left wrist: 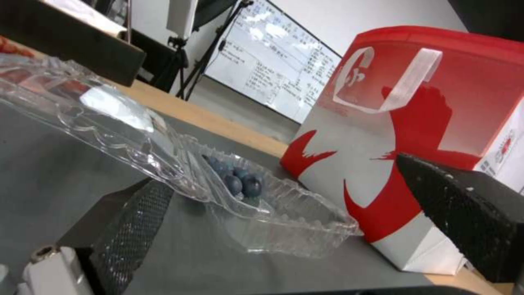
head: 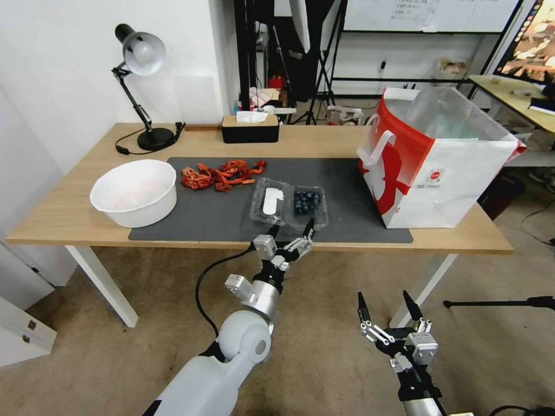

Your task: Close the takeout container lid, then place the container into the takeout bag.

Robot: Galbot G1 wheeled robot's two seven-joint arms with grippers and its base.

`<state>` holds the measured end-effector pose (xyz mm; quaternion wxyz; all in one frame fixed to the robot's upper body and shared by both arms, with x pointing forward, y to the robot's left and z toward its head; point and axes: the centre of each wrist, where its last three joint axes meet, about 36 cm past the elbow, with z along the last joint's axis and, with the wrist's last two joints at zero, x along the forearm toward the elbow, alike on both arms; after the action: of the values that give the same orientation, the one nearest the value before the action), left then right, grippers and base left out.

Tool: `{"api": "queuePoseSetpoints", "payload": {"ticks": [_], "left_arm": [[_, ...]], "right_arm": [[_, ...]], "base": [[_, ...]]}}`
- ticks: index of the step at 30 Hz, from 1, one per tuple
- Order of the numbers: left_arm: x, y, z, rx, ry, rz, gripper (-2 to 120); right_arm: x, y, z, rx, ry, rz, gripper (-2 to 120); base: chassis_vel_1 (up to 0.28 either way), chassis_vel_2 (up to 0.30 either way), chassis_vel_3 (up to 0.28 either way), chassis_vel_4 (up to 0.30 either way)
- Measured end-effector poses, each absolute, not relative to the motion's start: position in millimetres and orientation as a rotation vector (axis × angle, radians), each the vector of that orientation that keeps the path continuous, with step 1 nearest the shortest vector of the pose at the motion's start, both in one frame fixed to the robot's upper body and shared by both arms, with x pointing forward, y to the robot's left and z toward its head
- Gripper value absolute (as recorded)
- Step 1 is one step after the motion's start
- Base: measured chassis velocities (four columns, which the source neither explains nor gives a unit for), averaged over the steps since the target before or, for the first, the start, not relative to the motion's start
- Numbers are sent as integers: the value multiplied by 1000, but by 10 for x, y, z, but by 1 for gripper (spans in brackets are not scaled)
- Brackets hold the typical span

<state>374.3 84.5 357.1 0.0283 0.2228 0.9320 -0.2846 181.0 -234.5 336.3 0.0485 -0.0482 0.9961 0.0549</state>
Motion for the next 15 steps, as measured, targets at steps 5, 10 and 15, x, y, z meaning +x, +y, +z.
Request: {"api": "queuePoseSetpoints", "payload": {"ticks": [5,10,15], "left_arm": [[3772,876,3527,693,2863,-805,100],[3813,936,3453,711,2840,-669,100],[3825,971,3423,726,2833,-611,100]], "right_arm": [[1807,-2344,3351,-147,3037,167,100],[1808,-2341,3344,-146,3037,168,100],[1812,-2338,3345,-147,3036,167,100]], "base": [[0,0,0,0],[0,0,0,0],[0,0,0,0]]}}
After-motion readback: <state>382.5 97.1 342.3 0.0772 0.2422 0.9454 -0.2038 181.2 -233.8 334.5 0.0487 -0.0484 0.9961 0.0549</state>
